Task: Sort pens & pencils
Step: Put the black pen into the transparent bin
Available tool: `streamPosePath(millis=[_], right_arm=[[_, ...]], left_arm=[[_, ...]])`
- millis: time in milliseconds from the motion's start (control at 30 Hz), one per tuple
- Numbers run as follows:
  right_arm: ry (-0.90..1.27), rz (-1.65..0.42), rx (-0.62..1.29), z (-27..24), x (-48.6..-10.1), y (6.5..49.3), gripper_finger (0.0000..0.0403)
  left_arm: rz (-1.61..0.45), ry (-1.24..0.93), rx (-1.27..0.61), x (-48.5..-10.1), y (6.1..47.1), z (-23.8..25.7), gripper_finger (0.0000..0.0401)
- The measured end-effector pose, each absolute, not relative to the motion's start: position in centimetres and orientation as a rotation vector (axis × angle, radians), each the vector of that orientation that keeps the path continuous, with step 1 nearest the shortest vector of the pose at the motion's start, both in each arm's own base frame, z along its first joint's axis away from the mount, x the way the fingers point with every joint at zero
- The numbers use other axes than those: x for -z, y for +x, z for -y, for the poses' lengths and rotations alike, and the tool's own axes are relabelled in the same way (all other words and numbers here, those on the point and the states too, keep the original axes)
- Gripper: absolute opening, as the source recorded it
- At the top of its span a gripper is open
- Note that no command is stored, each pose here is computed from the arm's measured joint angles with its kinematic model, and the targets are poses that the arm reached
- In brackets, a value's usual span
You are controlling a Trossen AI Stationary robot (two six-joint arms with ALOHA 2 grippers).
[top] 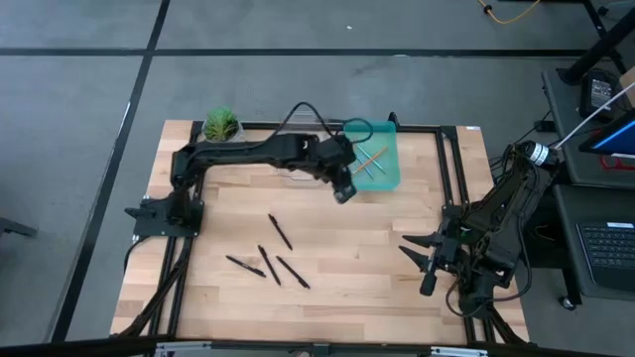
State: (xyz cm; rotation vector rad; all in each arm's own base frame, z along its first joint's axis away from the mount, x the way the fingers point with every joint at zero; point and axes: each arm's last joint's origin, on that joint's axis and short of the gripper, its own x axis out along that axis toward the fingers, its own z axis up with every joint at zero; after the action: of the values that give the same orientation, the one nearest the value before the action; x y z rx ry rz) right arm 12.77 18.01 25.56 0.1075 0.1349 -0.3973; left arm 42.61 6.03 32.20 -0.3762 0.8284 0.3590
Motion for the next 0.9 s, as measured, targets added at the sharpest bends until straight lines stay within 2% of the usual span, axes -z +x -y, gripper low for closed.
streamPosePath(millis=[200,300,400,567,767,900], right_arm=[[0.113,-0.133,0.398,-18.0,-25.6,12.8,0.0127],[0.191,-0.126,0.408,-18.0,-25.6,13.2,0.0127],[0.285,-0.211,0.407,-17.4,-25.6,14.4,0.0127],[0.259,-0.325,0.392,-16.1,-25.7,17.7,0.0127],[0.147,-0.297,0.174,-16.3,-27.4,20.8,0.0127],[0.138,-0.280,0.091,-16.5,-27.4,22.1,0.0127]], left_arm=[[-1.009,-0.289,-0.434,-33.4,39.3,-2.9,0.0146],[-1.095,-0.260,-0.483,-33.6,37.9,-1.3,0.0146],[-1.183,-0.216,-0.517,-33.8,36.4,0.3,0.0146],[-1.270,-0.135,-0.591,-33.4,34.2,2.2,0.0147],[-1.263,-0.129,-0.593,-32.1,30.2,4.0,0.0147],[-1.163,-0.217,-0.598,-30.8,26.5,4.1,0.0147]])
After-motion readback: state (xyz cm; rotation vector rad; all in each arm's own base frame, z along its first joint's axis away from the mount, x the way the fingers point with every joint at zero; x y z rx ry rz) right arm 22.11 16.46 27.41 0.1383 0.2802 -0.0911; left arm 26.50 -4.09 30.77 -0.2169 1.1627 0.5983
